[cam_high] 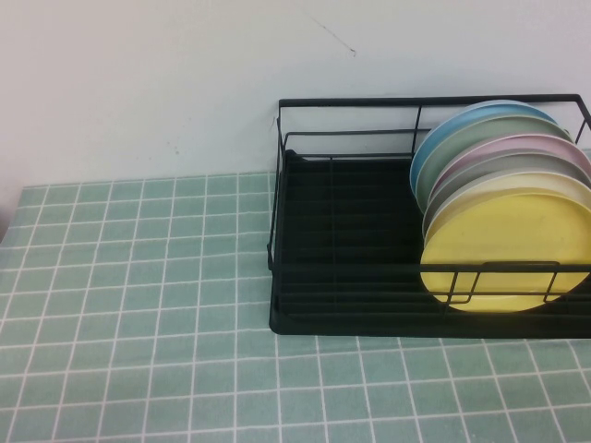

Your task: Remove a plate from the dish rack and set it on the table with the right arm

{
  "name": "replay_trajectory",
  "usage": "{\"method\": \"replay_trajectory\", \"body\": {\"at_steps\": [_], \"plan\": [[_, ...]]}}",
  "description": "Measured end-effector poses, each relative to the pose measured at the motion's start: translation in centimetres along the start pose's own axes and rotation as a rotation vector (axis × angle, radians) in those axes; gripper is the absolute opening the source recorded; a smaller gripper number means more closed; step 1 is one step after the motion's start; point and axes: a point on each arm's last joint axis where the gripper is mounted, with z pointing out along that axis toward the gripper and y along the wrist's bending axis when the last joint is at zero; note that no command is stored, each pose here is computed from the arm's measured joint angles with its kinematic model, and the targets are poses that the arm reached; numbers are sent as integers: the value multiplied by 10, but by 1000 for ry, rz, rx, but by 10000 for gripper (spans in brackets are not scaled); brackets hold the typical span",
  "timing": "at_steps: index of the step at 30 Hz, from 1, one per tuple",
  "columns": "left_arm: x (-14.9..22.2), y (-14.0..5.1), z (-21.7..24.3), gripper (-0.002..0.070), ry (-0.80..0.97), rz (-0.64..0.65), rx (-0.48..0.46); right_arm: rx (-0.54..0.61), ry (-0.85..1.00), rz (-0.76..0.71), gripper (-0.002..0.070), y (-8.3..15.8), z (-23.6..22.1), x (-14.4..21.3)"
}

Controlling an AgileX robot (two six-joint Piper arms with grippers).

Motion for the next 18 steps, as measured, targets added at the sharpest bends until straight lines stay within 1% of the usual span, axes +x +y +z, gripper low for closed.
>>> {"method": "replay_trajectory", "body": {"at_steps": [6,8,11,12,15,18], "plan": [[0,0,0,-4,0,0,0,-12,-6,29,-1,1,0,-1],[0,0,0,-4,0,0,0,-32,-14,82,-1,3,0,-1],[0,0,0,-3,0,0,0,-76,-49,219,-1,7,1,-3],[0,0,0,-3,0,0,0,-93,-83,304,-1,7,0,-7],[0,0,0,-4,0,0,0,-109,-186,496,-1,6,-1,-17],[0,0,0,-4,0,0,0,-90,-264,593,-1,1,-2,-23]]}}
